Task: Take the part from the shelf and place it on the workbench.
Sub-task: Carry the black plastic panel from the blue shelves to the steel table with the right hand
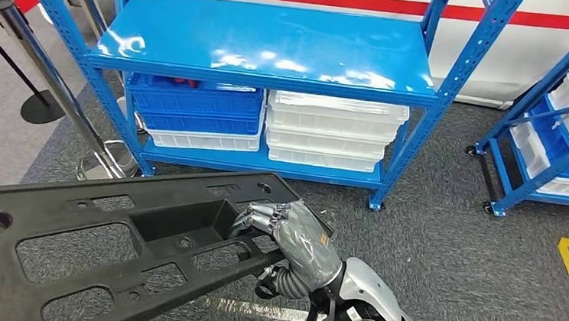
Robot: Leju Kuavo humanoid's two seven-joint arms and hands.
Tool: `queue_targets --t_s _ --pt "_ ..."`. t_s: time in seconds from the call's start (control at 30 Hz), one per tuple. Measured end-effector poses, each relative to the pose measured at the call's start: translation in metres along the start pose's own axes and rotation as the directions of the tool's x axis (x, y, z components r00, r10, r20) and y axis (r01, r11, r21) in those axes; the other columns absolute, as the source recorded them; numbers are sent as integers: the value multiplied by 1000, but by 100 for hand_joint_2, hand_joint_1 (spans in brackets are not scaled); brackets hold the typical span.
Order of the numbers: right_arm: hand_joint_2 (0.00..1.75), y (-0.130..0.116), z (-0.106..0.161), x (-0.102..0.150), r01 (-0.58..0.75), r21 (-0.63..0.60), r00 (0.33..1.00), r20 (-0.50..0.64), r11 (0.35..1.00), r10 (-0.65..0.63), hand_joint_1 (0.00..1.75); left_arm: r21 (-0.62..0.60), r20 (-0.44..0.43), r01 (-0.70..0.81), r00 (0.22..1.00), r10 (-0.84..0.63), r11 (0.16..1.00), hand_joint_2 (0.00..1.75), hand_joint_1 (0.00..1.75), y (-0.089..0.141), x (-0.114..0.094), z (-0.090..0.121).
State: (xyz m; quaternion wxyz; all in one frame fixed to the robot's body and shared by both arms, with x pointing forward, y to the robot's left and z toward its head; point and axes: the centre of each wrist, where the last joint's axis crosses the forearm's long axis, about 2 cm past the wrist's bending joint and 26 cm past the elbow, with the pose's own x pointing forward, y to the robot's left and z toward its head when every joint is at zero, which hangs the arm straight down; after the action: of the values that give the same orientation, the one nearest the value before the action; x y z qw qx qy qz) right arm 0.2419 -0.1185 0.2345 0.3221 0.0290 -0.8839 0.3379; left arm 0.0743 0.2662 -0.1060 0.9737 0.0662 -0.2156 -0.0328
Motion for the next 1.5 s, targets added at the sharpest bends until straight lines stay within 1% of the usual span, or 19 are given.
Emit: queue_targets --t_s 0.33,0.7,0.93,1.07,1.3,1.5 --pt "175 -3 -3 -1 -48 49 999 1 998 48 175 -29 -45 -6 999 5 1000 175 0 0 -3 1" --pt "175 -2 -1 0 -78 58 997 -2 995 78 175 -37 -37 -16 999 15 999 175 0 2 -1 0" --pt "175 1 7 5 -100 43 995 -15 994 101 175 -39 -28 17 999 -18 999 175 0 2 -1 0" --pt "175 3 12 10 -126 21 992 -26 992 127 175 -53 -52 57 997 -60 997 175 0 6 -6 0" --pt "175 4 22 16 -125 -1 991 -40 992 125 175 -95 -63 109 991 -115 990 175 0 5 -5 0" --pt "175 2 25 23 -147 -15 989 -29 989 146 175 -110 -45 158 985 -164 981 175 0 5 -3 0"
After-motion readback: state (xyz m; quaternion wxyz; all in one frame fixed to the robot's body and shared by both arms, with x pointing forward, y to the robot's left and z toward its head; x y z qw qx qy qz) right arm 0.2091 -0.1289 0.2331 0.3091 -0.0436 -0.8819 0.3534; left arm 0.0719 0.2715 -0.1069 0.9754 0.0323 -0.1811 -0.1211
